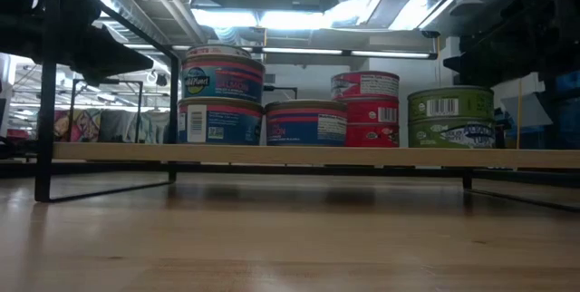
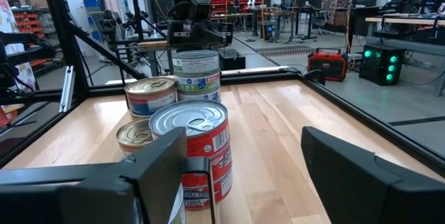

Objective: Stack canned seafood by type on shelf
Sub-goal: Return to Home Position

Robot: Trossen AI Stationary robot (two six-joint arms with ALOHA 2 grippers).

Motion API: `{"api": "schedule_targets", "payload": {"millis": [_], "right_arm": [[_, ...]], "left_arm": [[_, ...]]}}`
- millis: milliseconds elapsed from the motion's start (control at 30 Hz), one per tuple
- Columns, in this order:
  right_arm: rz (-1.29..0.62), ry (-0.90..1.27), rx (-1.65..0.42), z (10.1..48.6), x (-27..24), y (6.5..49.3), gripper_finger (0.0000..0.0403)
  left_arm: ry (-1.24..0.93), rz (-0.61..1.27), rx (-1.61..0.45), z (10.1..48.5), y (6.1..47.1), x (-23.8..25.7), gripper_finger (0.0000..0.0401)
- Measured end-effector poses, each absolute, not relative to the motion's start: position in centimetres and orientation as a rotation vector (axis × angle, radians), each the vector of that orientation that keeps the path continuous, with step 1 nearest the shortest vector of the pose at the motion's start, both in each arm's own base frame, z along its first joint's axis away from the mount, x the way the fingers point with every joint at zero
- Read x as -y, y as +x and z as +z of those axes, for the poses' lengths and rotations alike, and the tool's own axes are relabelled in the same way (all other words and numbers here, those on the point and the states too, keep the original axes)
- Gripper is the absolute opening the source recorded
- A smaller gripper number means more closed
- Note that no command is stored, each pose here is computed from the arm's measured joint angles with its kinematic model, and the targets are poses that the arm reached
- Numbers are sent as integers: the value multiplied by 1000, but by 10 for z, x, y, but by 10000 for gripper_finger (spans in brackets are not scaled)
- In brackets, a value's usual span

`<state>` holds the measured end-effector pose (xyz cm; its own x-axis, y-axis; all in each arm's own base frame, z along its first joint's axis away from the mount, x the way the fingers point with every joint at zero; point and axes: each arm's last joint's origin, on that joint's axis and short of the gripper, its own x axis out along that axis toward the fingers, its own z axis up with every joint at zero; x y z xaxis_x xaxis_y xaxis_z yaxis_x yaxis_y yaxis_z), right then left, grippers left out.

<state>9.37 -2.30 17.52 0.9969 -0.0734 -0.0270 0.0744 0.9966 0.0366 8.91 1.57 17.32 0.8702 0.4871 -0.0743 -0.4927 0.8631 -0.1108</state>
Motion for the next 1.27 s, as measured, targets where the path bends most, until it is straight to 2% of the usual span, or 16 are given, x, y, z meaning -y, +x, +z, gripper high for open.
{"api": "schedule_targets", "payload": {"millis": [1267], "right_arm": [[-73, 31, -16, 175, 22, 92, 287]], "left_arm": [[-127, 514, -45, 173, 89, -16, 13]]}}
